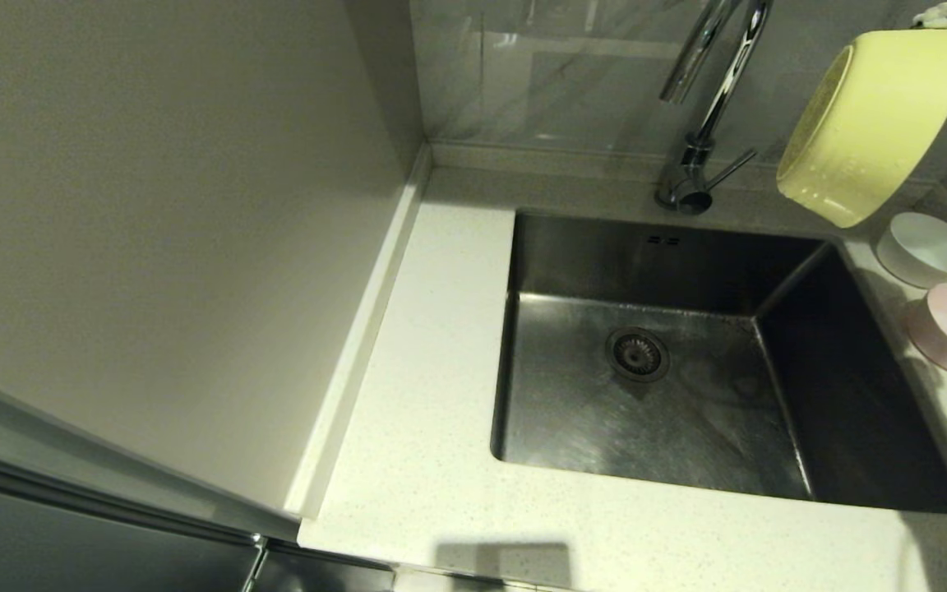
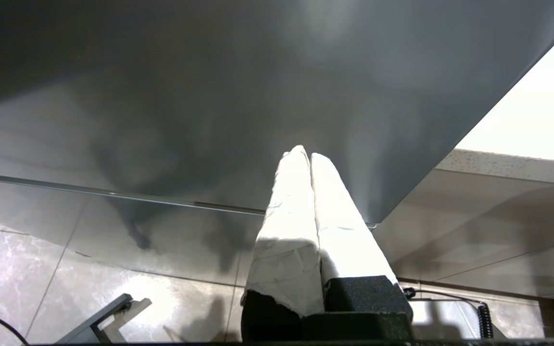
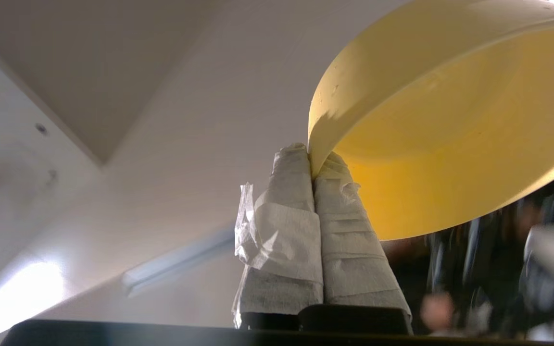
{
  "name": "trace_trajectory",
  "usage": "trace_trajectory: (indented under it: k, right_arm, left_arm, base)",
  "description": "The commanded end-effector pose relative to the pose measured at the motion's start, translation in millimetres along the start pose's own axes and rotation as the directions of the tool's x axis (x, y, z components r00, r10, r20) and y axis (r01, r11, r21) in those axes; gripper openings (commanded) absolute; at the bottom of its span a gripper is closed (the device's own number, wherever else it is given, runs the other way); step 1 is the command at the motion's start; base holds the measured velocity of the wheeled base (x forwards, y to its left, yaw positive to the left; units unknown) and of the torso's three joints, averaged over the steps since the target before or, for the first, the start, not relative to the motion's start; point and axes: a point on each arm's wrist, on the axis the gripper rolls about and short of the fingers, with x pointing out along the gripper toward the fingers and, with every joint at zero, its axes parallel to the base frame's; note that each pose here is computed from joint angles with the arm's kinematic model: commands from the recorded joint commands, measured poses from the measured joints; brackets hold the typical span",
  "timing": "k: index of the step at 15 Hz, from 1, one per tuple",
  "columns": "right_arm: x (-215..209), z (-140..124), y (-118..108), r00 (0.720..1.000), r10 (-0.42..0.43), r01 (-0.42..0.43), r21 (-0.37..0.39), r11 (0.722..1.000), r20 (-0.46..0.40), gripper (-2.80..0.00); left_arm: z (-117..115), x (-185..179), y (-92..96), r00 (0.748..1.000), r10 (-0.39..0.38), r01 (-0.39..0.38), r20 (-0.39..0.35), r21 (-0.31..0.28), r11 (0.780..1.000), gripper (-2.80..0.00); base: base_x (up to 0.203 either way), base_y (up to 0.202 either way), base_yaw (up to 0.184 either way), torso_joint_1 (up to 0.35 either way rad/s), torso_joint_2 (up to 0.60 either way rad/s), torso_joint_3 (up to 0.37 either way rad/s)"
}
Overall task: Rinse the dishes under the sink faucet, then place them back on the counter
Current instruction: Put a bowl back to the table from the sink
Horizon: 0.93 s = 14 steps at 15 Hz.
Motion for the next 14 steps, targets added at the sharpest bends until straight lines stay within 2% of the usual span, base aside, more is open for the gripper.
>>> trace_trajectory:
  k: [1, 2, 3, 4, 5, 6, 7, 8, 9, 10, 11, 12, 13, 14]
  right_arm:
    - [8, 10, -2, 0.992, 0.057, -0.058, 0.005, 0.998, 0.116, -2.80]
    - [26, 11, -6, 0.995, 0.057, -0.062, 0.064, 0.996, 0.086, -2.80]
    - [45, 17, -22, 0.998, 0.027, -0.037, 0.191, 0.981, 0.052, -2.80]
    - [53, 27, -51, 0.998, -0.025, 0.006, 0.353, 0.936, 0.051, -2.80]
    - [55, 34, -81, 0.995, -0.079, 0.042, 0.488, 0.872, 0.056, -2.80]
    - [54, 37, -110, 0.988, -0.136, 0.075, 0.559, 0.826, 0.068, -2.80]
    - [53, 36, -130, 0.971, -0.209, 0.114, 0.544, 0.831, 0.115, -2.80]
    - [53, 33, -148, 0.933, -0.314, 0.193, 0.486, 0.852, 0.179, -2.80]
    - [52, 27, -168, 0.858, -0.456, 0.351, 0.378, 0.857, 0.238, -2.80]
    - [46, 19, -186, 0.741, -0.601, 0.558, 0.222, 0.799, 0.299, -2.80]
    - [31, 15, -194, 0.623, -0.693, 0.732, 0.043, 0.680, 0.362, -2.80]
    - [14, 13, -193, 0.529, -0.734, 0.838, -0.122, 0.533, 0.426, -2.80]
    - [-4, 10, -186, 0.448, -0.743, 0.893, -0.288, 0.345, 0.497, -2.80]
    - [-20, 8, -176, 0.378, -0.723, 0.898, -0.420, 0.133, 0.578, -2.80]
  left_arm:
    - [0, 0, 0.0, 1.000, 0.001, -0.001, 0.002, -0.001, 1.000, -2.80]
    - [0, 0, 0.0, 1.000, 0.001, -0.001, 0.002, -0.001, 1.000, -2.80]
    - [0, 0, 0.0, 1.000, 0.001, -0.001, 0.002, -0.001, 1.000, -2.80]
    - [0, 0, 0.0, 1.000, 0.001, -0.001, 0.002, -0.001, 1.000, -2.80]
    - [0, 0, 0.0, 1.000, 0.001, -0.001, 0.002, -0.001, 1.000, -2.80]
    - [0, 0, 0.0, 1.000, 0.001, -0.001, 0.002, -0.001, 1.000, -2.80]
    - [0, 0, 0.0, 1.000, 0.001, -0.001, 0.002, -0.001, 1.000, -2.80]
    - [0, 0, 0.0, 1.000, 0.001, -0.001, 0.002, -0.001, 1.000, -2.80]
    - [0, 0, 0.0, 1.000, 0.001, -0.001, 0.002, -0.001, 1.000, -2.80]
    - [0, 0, 0.0, 1.000, 0.001, -0.001, 0.002, -0.001, 1.000, -2.80]
    - [0, 0, 0.0, 1.000, 0.001, -0.001, 0.002, -0.001, 1.000, -2.80]
    - [0, 0, 0.0, 1.000, 0.001, -0.001, 0.002, -0.001, 1.000, -2.80]
    - [0, 0, 0.0, 1.000, 0.001, -0.001, 0.002, -0.001, 1.000, -2.80]
    - [0, 0, 0.0, 1.000, 0.001, -0.001, 0.002, -0.001, 1.000, -2.80]
  base:
    - [0.000, 0.000, 0.000, 0.000, 0.00, 0.000]
    - [0.000, 0.000, 0.000, 0.000, 0.00, 0.000]
    - [0.000, 0.000, 0.000, 0.000, 0.00, 0.000]
    - [0.000, 0.000, 0.000, 0.000, 0.00, 0.000]
    - [0.000, 0.000, 0.000, 0.000, 0.00, 0.000]
    - [0.000, 0.000, 0.000, 0.000, 0.00, 0.000]
    - [0.000, 0.000, 0.000, 0.000, 0.00, 0.000]
    - [0.000, 0.000, 0.000, 0.000, 0.00, 0.000]
    - [0.000, 0.000, 0.000, 0.000, 0.00, 0.000]
    - [0.000, 0.000, 0.000, 0.000, 0.00, 0.000]
    - [0.000, 0.000, 0.000, 0.000, 0.00, 0.000]
    - [0.000, 0.000, 0.000, 0.000, 0.00, 0.000]
    - [0.000, 0.000, 0.000, 0.000, 0.00, 0.000]
    - [0.000, 0.000, 0.000, 0.000, 0.00, 0.000]
